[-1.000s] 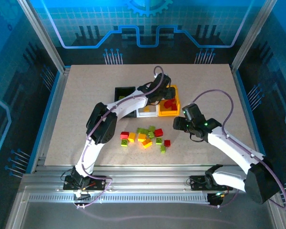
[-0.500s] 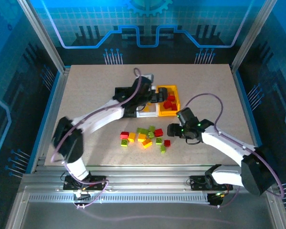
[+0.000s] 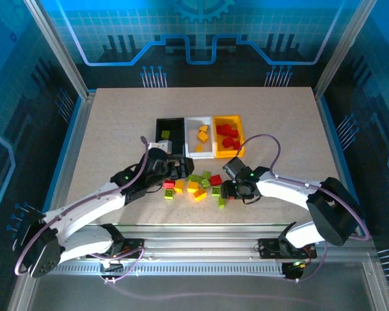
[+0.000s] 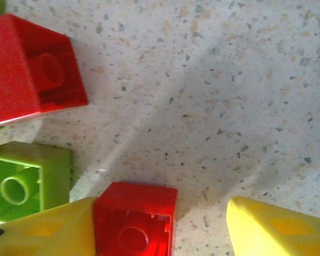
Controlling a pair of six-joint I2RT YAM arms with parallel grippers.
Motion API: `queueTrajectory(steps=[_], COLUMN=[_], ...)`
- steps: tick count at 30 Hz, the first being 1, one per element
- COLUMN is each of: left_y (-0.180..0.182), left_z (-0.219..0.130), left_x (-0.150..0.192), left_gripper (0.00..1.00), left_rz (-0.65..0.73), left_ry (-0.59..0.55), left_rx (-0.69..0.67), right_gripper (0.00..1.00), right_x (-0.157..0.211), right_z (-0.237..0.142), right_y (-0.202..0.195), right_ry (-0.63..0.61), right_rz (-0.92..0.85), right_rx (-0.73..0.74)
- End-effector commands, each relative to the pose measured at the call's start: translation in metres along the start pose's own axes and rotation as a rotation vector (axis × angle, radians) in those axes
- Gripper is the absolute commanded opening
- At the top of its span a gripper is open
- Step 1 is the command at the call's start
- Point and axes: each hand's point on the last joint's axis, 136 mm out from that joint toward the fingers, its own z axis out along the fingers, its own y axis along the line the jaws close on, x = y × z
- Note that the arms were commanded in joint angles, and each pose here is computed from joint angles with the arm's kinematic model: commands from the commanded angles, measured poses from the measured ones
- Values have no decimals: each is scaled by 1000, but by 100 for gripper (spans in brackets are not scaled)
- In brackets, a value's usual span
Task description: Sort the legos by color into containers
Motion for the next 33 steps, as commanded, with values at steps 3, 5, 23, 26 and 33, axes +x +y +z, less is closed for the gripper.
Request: queueTrajectory(steps=[3,5,23,26,33], left_y=[17,21,58,62,74], left_z=[-15,-19,-24,-27,-30], left_x=[4,5,42,45,56], left_gripper=[99,99,99,99,99], left_rz=[-16,-12,-33,-30,-11], left_ry=[-22,-24,54,65,103], left_rx=[-51,-63,-148,-163,-204], right_gripper=[55,48,31,32,55], right_x=[0,-1,-195,-224,-265], right_z=[2,1,-66,-51,-30], right_y=[-20,-25,-3,-5,5], right_ry=[8,-4,-323,-314,-280], right_rz=[19,21,110,137,149], right_rx=[129,143,54,85,100])
